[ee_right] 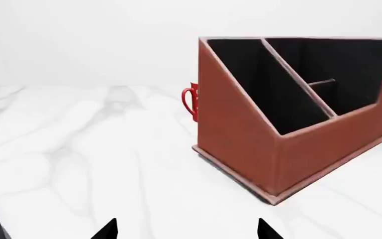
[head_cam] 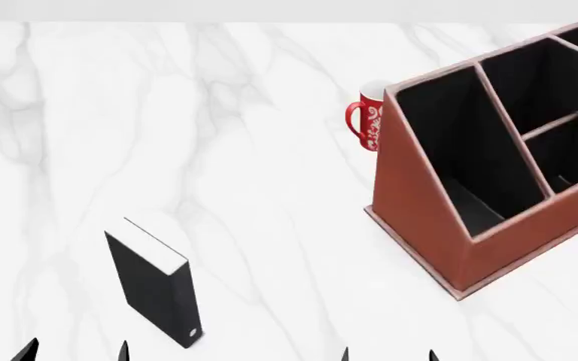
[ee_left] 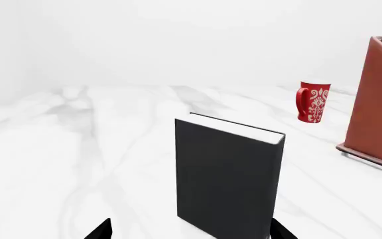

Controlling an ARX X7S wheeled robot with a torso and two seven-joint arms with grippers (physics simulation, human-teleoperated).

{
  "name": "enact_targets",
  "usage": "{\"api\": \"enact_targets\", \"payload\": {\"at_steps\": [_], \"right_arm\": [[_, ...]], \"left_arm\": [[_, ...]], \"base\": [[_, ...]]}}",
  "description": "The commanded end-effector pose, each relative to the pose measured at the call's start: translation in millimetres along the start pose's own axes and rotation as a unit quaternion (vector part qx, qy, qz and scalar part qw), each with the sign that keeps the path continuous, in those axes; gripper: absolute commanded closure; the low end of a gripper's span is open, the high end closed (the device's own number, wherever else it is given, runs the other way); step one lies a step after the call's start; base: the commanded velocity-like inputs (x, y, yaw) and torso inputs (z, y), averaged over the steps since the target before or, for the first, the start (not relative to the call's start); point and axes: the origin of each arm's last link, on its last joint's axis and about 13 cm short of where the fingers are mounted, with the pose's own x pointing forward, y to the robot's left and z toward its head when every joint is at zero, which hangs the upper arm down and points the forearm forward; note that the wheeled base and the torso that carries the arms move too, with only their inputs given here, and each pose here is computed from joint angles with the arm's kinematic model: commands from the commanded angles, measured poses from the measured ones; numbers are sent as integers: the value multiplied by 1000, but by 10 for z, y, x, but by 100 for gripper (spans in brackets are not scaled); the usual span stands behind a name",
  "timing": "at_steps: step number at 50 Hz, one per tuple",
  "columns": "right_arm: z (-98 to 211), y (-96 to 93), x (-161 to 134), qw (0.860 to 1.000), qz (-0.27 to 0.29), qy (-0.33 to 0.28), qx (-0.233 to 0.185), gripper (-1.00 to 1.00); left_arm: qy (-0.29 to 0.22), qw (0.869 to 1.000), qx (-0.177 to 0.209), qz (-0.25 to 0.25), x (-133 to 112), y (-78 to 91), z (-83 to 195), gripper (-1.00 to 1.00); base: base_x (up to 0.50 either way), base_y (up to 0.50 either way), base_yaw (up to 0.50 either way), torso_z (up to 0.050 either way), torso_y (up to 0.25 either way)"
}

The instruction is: Pick up the book and place it in the left compartment of the caddy.

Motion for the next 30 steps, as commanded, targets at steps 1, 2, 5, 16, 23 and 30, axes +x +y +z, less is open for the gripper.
{"api": "enact_targets", "payload": {"at_steps": [1, 2, 5, 16, 23, 30], "right_arm": [[12, 3, -2, 1000, -1, 0, -2, -100], [-7, -2, -2, 1000, -3, 2, -3, -100], [27, 9, -19, 1000, -4, 3, -6, -100], [273, 18, -25, 999, -2, -40, 30, -100], [681, -13, -85, 995, -5, -96, 31, -100], [1010, -16, -179, 990, -6, -142, 21, -100]], "left_arm": [[-1, 1000, -3, -8, -19, -5, 6, -100], [0, 1000, -5, -8, -31, -3, 18, -100], [-5, 1000, -1, -9, -30, -2, 21, -100], [-50, 998, -10, -25, -41, -15, 308, -100], [-109, 994, -16, -23, -102, 20, 746, -100], [-161, 987, -9, -23, -227, 56, 1075, -100]], "base": [[0, 0, 0, 0, 0], [0, 0, 0, 0, 0], [0, 0, 0, 0, 0], [0, 0, 0, 0, 0], [0, 0, 0, 0, 0], [0, 0, 0, 0, 0]]}}
